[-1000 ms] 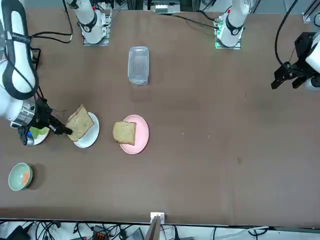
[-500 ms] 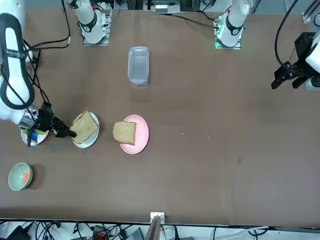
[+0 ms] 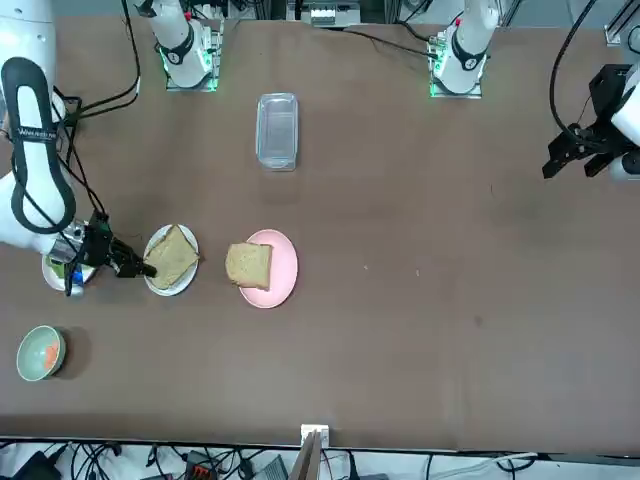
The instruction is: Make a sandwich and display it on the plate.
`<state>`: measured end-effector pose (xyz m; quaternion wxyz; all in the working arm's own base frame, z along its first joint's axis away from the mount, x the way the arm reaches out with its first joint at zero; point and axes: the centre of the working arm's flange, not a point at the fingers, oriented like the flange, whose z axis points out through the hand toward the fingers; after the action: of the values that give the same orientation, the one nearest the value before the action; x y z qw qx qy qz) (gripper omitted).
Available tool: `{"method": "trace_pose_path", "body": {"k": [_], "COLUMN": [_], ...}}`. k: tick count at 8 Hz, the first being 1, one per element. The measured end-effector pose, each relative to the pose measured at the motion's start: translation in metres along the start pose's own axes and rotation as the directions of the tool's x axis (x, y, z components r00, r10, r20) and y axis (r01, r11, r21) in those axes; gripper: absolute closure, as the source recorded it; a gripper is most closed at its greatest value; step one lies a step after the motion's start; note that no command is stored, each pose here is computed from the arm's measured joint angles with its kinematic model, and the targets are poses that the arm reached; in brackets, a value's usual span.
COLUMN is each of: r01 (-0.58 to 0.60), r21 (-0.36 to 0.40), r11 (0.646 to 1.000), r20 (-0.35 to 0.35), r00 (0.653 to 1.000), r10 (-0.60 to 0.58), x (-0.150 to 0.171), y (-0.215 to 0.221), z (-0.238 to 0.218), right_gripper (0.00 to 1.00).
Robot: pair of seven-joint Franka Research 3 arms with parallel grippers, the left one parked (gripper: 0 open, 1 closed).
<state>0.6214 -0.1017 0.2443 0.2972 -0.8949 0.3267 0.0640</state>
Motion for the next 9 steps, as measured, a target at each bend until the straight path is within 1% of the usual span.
{"method": "trace_pose_path", "body": {"k": [2, 4, 6, 9], "r01": [-0.001, -0.003, -0.024, -0.026], "r21": [0.006, 0.014, 0.044, 0.043], "r11": [1.000, 1.000, 0.999, 0.999], "r20": [-0.009, -0.015, -0.013, -0.002], "r00": [1.000, 1.000, 1.000, 1.000], "r10": [0.001, 0.003, 0.025, 0.026], "x": [0.006, 0.008, 0.009, 0.012], "y": [0.008, 0.007, 0.007, 0.013], "z": [-0.006, -0.008, -0.006, 0.004], "right_gripper": [0.92, 0.92, 0.92, 0.92]}}
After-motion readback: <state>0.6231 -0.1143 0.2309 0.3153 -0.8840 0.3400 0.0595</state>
